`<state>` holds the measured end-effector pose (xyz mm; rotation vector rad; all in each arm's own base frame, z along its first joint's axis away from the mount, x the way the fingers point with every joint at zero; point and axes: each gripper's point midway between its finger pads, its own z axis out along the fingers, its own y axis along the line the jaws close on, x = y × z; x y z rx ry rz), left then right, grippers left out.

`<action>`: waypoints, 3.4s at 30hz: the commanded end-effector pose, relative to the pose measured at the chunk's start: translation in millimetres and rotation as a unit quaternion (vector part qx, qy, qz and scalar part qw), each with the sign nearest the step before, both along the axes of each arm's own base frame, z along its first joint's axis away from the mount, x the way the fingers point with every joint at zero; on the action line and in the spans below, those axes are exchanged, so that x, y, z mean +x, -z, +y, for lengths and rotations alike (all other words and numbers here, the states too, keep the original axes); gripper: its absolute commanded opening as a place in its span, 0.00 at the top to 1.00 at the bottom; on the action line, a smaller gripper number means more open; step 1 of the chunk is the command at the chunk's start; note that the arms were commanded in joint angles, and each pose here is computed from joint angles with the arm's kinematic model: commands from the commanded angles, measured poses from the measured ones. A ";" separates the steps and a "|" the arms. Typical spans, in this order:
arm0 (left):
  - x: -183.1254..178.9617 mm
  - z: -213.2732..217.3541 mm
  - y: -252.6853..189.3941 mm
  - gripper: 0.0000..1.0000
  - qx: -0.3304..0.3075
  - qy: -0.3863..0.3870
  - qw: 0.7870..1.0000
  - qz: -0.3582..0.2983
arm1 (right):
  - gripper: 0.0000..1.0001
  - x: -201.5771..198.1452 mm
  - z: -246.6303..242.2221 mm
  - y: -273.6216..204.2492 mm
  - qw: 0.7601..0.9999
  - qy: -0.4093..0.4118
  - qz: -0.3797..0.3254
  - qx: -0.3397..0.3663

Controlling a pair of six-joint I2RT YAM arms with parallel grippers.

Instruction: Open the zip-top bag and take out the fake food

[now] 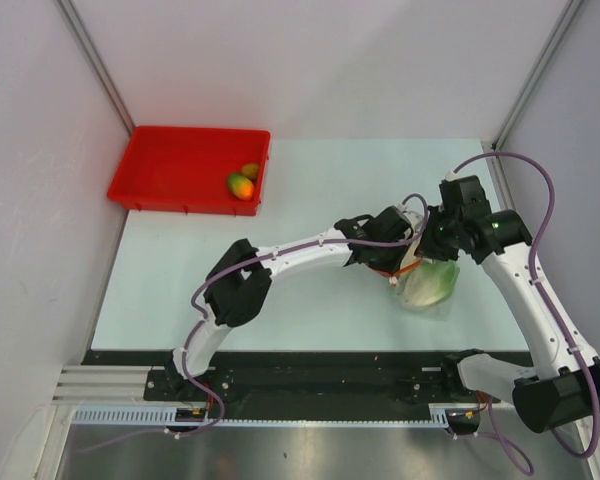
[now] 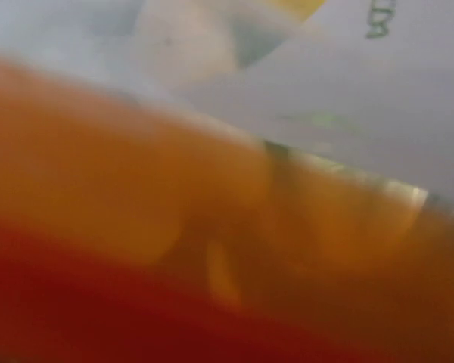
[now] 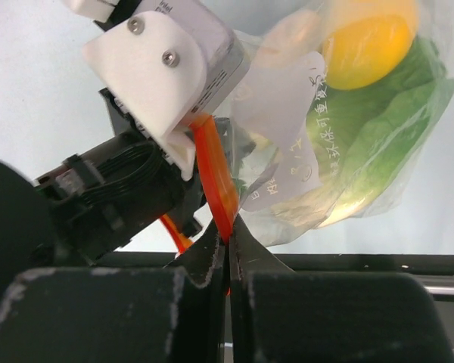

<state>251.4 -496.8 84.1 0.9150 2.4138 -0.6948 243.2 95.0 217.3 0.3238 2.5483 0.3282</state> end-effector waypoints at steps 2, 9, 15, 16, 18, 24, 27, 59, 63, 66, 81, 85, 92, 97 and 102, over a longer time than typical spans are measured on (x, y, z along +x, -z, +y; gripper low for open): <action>-7.0 2.2 -73.9 1.00 -0.041 0.033 0.998 -0.030 | 1.00 12.6 -1.3 -22.8 0.997 -0.014 -0.068 -0.019; -11.6 0.4 -126.9 1.00 -0.103 0.033 0.994 -0.003 | 1.00 13.2 4.8 -18.2 0.996 -0.032 -0.075 -0.020; -5.7 12.2 -162.7 1.00 -0.109 0.030 0.992 -0.047 | 1.00 13.3 -2.2 -15.2 0.996 -0.034 -0.077 -0.041; -6.5 15.8 -167.4 1.00 -0.108 0.029 0.992 -0.051 | 1.00 13.0 -2.2 -14.6 0.996 -0.035 -0.077 -0.042; -4.2 20.3 -173.4 1.00 -0.104 0.025 0.992 -0.062 | 1.00 13.3 -2.8 -14.2 0.995 -0.038 -0.078 -0.046; 6.5 44.9 -183.5 1.00 -0.081 0.001 0.991 -0.107 | 1.00 11.4 -6.7 -9.2 0.995 -0.042 -0.075 -0.058; 7.9 56.9 -190.2 1.00 -0.083 0.003 0.987 -0.135 | 1.00 9.9 -8.4 -7.6 0.995 -0.042 -0.074 -0.061; 35.0 42.6 -78.5 0.49 0.016 -0.003 0.994 -0.107 | 1.00 10.7 -4.9 -12.8 0.996 -0.037 -0.077 -0.023; 23.3 39.6 -80.2 0.50 -0.003 0.011 0.996 -0.093 | 1.00 12.0 -6.7 -13.2 0.996 -0.035 -0.079 -0.024; 18.6 38.8 -82.7 0.66 -0.011 0.017 0.996 -0.088 | 1.00 13.0 -6.6 -13.9 0.996 -0.034 -0.081 -0.023; 14.1 25.9 -208.0 1.00 -0.131 0.027 0.981 -0.138 | 1.00 16.0 -11.2 -11.0 0.996 -0.030 -0.080 -0.038; 13.0 45.2 -232.6 1.00 -0.138 0.010 0.976 -0.168 | 1.00 17.4 -17.4 -7.1 0.996 -0.022 -0.072 -0.050; 32.1 112.8 -254.6 1.00 -0.111 -0.068 0.966 -0.223 | 1.00 15.4 -33.0 -4.3 0.997 0.004 -0.060 -0.055; 63.0 172.5 -242.3 1.00 -0.099 -0.139 0.959 -0.225 | 1.00 17.4 -37.8 -4.0 0.997 0.010 -0.059 -0.052; 117.9 249.6 -229.4 1.00 -0.075 -0.258 0.933 -0.238 | 1.00 19.5 -33.4 -5.1 0.997 0.004 -0.061 -0.040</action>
